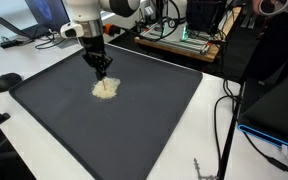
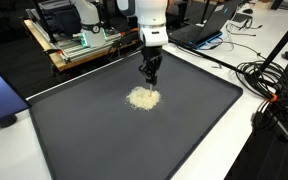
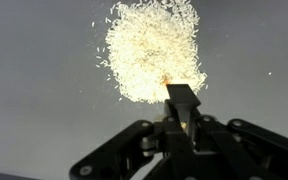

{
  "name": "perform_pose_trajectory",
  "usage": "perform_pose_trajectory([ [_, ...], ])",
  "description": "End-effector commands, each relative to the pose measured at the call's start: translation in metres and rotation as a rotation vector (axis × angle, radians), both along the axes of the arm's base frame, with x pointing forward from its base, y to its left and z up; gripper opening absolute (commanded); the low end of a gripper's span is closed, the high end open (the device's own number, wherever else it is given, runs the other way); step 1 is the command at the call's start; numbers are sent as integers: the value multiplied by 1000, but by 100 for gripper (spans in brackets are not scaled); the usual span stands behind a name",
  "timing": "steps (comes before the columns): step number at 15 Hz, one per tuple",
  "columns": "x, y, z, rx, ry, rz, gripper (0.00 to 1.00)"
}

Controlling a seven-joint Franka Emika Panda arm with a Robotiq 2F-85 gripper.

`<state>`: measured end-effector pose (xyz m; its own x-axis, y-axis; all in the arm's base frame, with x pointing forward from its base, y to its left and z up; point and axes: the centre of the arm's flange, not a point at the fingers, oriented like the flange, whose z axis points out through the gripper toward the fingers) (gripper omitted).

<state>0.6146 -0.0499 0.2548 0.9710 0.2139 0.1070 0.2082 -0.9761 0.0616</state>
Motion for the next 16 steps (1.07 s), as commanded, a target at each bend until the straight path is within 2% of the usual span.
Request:
perform_pose_trajectory([
  [1, -7, 3, 22, 0, 7, 15, 3],
  [5, -13, 12, 44, -22, 5, 24, 3],
  [9, -17, 33, 67, -83, 4, 66, 3],
  [16, -16, 112, 60, -325, 70, 272, 3],
])
